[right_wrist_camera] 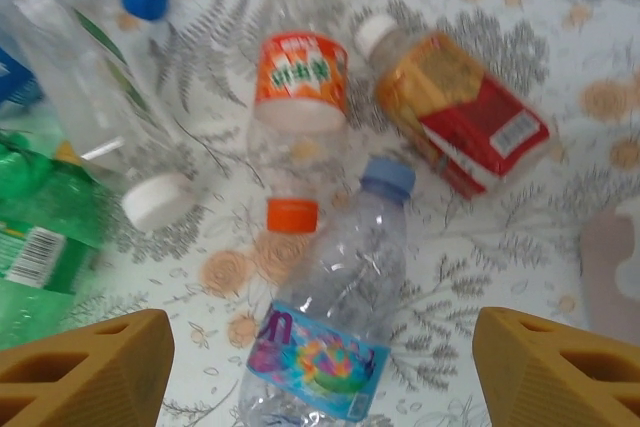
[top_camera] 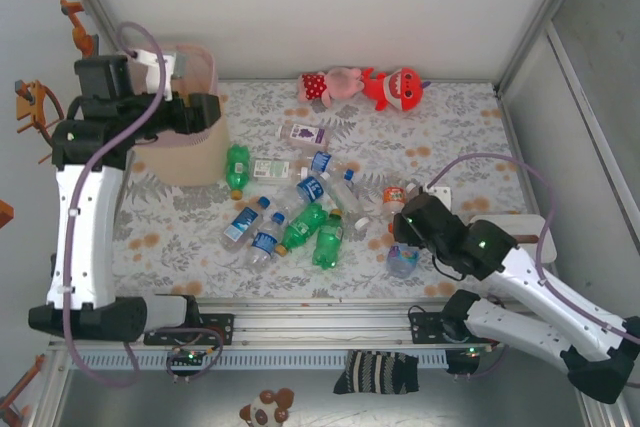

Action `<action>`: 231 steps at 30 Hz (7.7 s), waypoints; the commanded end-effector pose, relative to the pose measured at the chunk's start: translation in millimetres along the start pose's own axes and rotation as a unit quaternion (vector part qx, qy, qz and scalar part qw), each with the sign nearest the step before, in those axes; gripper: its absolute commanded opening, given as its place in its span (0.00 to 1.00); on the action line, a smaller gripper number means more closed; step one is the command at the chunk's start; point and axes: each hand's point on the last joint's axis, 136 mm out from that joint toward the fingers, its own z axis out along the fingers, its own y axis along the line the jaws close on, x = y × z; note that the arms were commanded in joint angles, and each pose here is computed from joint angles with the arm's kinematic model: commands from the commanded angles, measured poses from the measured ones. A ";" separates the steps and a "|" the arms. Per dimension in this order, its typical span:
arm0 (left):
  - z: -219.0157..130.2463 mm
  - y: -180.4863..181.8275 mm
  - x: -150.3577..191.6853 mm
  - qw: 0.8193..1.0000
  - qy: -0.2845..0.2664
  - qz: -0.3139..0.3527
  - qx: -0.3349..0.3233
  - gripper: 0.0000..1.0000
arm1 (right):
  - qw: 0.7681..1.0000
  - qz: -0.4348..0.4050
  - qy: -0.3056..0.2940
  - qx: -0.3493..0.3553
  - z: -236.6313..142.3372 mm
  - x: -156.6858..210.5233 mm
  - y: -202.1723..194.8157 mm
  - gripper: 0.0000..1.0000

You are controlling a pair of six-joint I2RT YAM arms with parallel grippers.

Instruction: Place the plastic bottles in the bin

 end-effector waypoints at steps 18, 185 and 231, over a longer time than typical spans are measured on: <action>25.2 -39.3 84.5 0.995 0.021 -0.049 0.083 0.70 | 0.979 0.121 0.145 0.072 75.5 81.4 4.5 0.98; 64.1 258.1 -16.9 0.939 0.084 -0.054 -0.330 0.23 | 0.859 -0.283 -0.219 -0.366 -106.2 -107.6 177.8 0.86; 63.6 194.6 -6.8 0.972 0.077 -0.125 -0.186 0.65 | 0.986 -0.144 0.080 0.003 63.6 -122.0 1.6 0.65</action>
